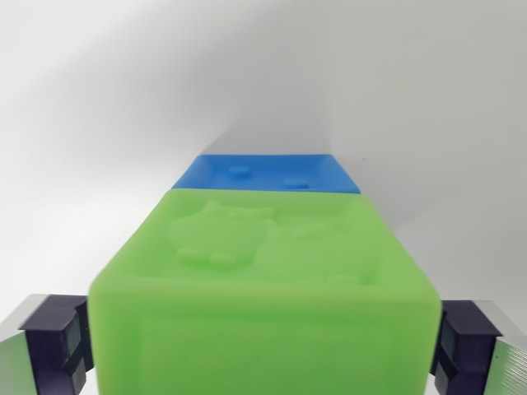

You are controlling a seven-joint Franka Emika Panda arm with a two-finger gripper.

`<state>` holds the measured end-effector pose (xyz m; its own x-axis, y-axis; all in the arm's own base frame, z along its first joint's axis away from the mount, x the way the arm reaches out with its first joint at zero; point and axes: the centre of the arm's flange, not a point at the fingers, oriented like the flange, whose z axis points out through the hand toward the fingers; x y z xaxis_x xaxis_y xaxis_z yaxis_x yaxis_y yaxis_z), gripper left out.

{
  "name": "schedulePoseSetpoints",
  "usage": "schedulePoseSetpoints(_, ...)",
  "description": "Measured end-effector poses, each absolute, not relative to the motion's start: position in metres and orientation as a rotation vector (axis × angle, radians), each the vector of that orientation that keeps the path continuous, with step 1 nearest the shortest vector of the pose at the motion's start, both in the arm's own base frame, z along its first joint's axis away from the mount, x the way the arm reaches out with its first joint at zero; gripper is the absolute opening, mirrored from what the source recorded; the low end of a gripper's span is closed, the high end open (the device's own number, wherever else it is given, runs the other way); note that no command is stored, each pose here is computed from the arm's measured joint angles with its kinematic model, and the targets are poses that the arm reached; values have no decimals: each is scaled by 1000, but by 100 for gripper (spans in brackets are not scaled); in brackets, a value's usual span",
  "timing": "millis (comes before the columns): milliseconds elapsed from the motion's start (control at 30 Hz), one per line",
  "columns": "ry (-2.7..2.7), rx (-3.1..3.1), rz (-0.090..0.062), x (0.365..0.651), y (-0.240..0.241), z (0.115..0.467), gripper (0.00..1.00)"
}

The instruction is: Stack cube

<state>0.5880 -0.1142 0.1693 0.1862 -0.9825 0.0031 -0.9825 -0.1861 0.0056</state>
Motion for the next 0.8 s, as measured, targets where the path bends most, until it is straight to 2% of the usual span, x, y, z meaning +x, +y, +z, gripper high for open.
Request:
schedulePoseSetpoints(533,-2000,2415,-2,588,-114,170,100)
schedulePoseSetpoints(800,-2003,2417,2,589,-114,183,100)
